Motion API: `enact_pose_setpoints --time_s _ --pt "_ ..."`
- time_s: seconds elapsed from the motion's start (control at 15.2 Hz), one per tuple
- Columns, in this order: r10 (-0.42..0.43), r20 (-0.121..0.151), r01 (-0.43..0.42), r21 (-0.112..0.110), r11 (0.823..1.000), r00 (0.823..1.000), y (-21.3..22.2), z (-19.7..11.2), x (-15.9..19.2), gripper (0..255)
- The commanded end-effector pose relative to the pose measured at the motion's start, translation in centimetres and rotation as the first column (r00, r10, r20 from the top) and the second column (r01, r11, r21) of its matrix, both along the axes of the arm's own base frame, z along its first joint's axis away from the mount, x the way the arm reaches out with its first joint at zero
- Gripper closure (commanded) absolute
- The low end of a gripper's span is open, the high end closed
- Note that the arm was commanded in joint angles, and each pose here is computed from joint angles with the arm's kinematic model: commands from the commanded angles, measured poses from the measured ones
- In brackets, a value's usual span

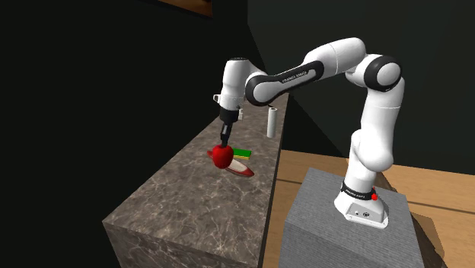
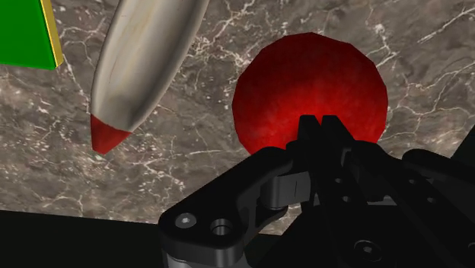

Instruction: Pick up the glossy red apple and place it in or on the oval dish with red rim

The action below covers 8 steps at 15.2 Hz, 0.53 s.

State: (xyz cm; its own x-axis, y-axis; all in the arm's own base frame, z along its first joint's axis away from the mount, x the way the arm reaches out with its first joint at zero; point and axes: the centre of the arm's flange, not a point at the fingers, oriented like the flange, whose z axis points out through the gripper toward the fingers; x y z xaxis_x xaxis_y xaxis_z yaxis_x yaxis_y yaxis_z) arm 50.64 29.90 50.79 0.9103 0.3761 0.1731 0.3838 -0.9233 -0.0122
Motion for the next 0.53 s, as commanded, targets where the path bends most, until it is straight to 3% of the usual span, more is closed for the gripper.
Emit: enact_pose_setpoints --time_s 0.0,0.46 --pt "0.0 0.0 0.0 0.0 1.0 1.0 -1.7 1.1 0.9 255" --pt "0.0 0.0 0.0 0.0 1.0 1.0 -9.4 4.7 4.4 255"
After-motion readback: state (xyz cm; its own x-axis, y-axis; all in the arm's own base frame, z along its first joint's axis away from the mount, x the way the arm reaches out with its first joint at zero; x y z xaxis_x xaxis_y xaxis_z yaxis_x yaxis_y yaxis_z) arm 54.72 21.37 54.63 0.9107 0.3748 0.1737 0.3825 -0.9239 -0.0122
